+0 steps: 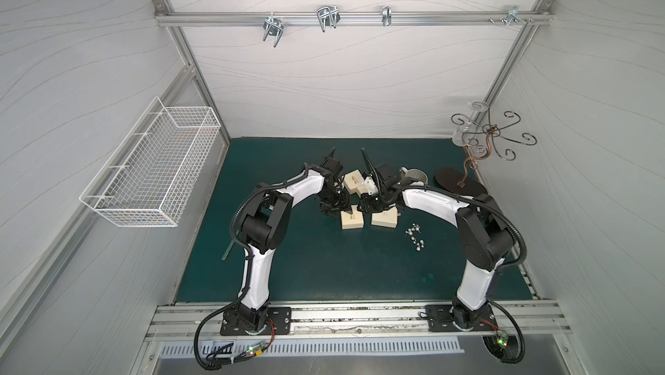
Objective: Take out the earrings from the drawer-style jewelry box
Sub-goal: Close the drawer of the jewelry box, then reset both arms
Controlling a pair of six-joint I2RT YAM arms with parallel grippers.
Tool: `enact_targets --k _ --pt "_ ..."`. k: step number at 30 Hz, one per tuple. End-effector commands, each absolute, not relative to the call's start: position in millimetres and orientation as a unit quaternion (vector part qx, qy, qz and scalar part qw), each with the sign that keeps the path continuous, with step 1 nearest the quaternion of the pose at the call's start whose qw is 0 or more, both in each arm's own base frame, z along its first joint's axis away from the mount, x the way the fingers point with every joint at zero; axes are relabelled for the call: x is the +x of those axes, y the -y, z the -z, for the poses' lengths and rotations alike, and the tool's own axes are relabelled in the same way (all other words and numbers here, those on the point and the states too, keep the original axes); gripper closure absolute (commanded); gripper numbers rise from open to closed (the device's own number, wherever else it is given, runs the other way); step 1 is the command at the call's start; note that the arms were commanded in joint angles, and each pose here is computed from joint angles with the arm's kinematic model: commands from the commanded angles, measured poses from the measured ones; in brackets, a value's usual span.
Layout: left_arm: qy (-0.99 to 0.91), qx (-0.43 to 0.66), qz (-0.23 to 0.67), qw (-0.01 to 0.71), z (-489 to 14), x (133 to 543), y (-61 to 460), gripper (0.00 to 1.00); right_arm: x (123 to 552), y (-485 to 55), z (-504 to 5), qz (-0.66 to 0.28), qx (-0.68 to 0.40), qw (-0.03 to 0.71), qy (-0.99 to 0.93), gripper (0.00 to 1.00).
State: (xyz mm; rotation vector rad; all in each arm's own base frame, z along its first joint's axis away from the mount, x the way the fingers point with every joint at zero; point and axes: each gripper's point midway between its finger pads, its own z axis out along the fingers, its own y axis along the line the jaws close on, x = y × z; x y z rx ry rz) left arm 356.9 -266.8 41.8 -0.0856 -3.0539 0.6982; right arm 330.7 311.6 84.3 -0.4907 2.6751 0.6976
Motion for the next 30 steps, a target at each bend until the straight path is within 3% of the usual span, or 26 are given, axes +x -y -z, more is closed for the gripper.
enact_targets --k 1,6,12,17,20,26,28,30 --pt "0.974 -0.021 -0.224 -0.036 -52 383 278 0.33 340 -294 -86 -0.195 -0.163 0.185 -0.949 0.70" --pt "0.961 -0.031 -0.259 -0.090 -79 392 284 0.29 343 -246 -94 -0.143 -0.104 0.240 -0.954 0.69" --pt "0.949 -0.021 -0.250 -0.190 -110 382 248 0.28 341 -156 -108 -0.089 0.005 0.296 -0.951 0.69" --pt "0.951 0.051 -0.159 -0.261 -117 390 169 0.18 339 -100 -123 -0.026 0.047 0.371 -0.927 0.60" --pt "0.949 0.117 -0.100 -0.275 -114 401 112 0.01 339 -80 -130 0.021 0.049 0.407 -0.912 0.54" --pt "0.920 0.221 0.025 -0.323 -115 406 5 0.00 343 -44 -146 0.135 0.030 0.474 -0.869 0.50" --pt "0.923 0.193 0.069 -0.325 -111 406 -10 0.00 344 -36 -139 0.166 0.014 0.499 -0.851 0.02" --pt "0.922 0.178 0.118 -0.322 -103 404 -24 0.00 345 -36 -129 0.167 0.006 0.510 -0.844 0.01"
